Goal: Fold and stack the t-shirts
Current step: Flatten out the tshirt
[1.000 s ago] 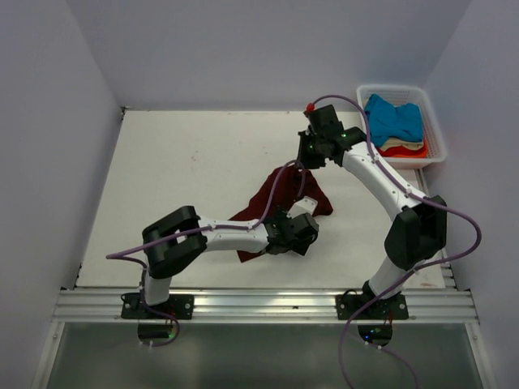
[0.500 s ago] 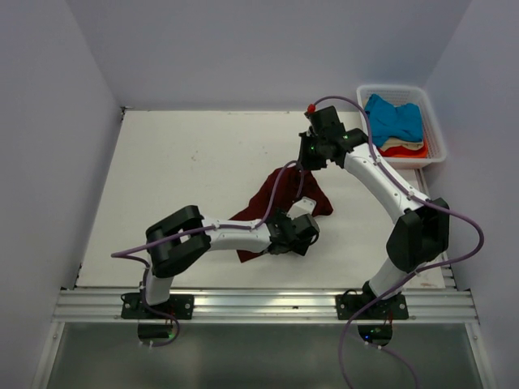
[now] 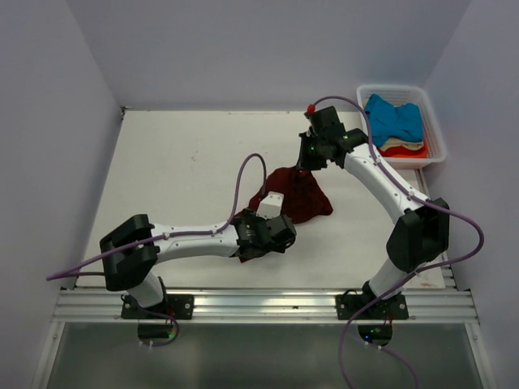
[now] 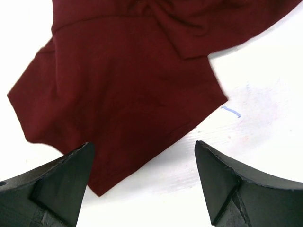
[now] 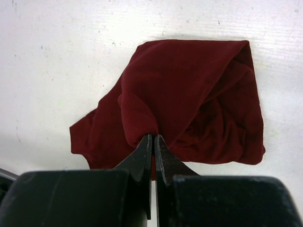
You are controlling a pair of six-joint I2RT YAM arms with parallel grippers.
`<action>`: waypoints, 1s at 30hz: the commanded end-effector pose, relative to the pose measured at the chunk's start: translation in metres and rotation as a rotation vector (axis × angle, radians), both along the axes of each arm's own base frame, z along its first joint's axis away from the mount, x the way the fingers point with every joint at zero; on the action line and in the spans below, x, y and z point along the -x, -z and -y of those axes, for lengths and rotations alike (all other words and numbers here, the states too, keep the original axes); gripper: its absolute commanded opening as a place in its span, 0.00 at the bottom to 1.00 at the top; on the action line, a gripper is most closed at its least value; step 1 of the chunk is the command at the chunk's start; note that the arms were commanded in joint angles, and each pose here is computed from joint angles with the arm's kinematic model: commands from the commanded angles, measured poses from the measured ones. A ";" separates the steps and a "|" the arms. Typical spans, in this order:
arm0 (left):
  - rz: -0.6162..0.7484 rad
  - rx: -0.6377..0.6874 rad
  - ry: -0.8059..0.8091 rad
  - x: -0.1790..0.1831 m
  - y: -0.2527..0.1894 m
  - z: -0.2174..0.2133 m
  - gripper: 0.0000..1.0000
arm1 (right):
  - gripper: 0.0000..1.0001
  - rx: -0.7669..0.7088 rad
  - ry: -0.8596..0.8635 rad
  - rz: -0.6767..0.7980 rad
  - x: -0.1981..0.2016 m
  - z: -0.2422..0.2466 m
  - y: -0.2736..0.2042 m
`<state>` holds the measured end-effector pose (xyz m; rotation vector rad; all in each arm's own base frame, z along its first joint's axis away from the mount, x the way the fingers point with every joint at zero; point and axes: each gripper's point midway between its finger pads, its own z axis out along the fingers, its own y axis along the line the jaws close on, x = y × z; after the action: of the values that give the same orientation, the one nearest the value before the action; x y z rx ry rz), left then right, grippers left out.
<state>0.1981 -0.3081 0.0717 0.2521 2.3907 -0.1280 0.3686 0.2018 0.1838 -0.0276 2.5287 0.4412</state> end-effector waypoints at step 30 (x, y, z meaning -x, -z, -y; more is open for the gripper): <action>-0.211 -0.098 -0.178 0.048 0.093 -0.062 0.34 | 0.00 0.016 0.007 0.017 0.012 0.009 0.001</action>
<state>0.1598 -0.2613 0.0104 0.0901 2.5768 -0.0327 0.3588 0.1943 0.1662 -0.0192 2.5692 0.4039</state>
